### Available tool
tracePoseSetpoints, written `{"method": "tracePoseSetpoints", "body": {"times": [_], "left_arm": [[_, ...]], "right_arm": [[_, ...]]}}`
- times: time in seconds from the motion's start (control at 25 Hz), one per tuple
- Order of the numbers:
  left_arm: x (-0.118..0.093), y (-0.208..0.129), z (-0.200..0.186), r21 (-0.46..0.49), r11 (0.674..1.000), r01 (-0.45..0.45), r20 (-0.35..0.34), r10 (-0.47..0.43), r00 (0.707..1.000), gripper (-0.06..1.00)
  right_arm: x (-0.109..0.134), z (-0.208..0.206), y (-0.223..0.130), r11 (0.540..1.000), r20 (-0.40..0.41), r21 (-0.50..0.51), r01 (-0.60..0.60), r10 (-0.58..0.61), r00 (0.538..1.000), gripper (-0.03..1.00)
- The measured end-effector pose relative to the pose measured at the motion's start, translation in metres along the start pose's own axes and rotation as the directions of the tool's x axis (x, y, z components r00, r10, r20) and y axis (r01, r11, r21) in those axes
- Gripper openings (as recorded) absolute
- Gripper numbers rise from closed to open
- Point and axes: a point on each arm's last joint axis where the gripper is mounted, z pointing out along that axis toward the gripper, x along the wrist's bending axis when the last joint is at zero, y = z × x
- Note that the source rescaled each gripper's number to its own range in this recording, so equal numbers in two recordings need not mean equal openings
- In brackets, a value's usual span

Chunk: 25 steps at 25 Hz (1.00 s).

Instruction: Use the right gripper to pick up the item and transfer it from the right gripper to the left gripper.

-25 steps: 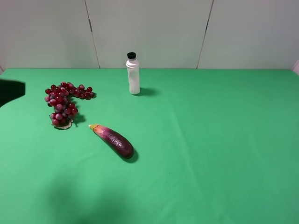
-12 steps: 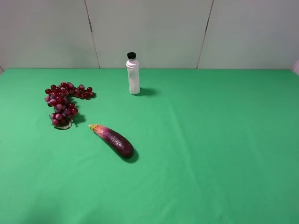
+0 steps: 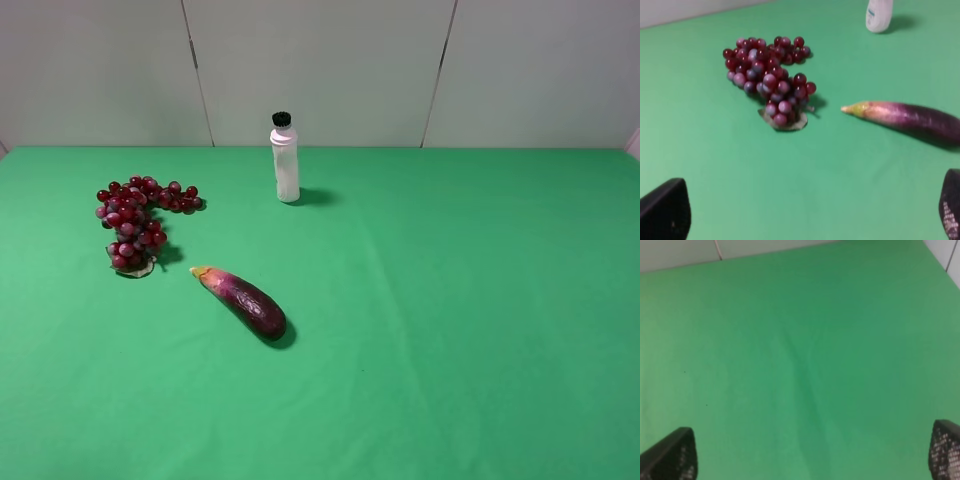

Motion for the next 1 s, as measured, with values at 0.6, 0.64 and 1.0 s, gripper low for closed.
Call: {"method": "tracePoseSetpoints", "body": {"times": [0.6, 0.64, 1.0], "left_arm": [[-0.005, -0.018, 0.0, 0.182, 0.983, 0.019, 0.047, -0.028, 0.998, 1.0], [-0.005, -0.02, 0.0, 0.18, 0.984, 0.02, 0.047, -0.028, 0.998, 1.0], [-0.005, -0.036, -0.012, 0.04, 0.999, 0.027, 0.046, -0.029, 0.999, 1.0]], "right_arm": [[0.0, 0.0, 0.0, 1.0, 0.0, 0.0, 0.0, 0.0, 1.0, 1.0], [0.0, 0.0, 0.0, 1.0, 0.0, 0.0, 0.0, 0.0, 1.0, 1.0], [0.0, 0.0, 0.0, 1.0, 0.0, 0.0, 0.0, 0.0, 1.0, 1.0]]}}
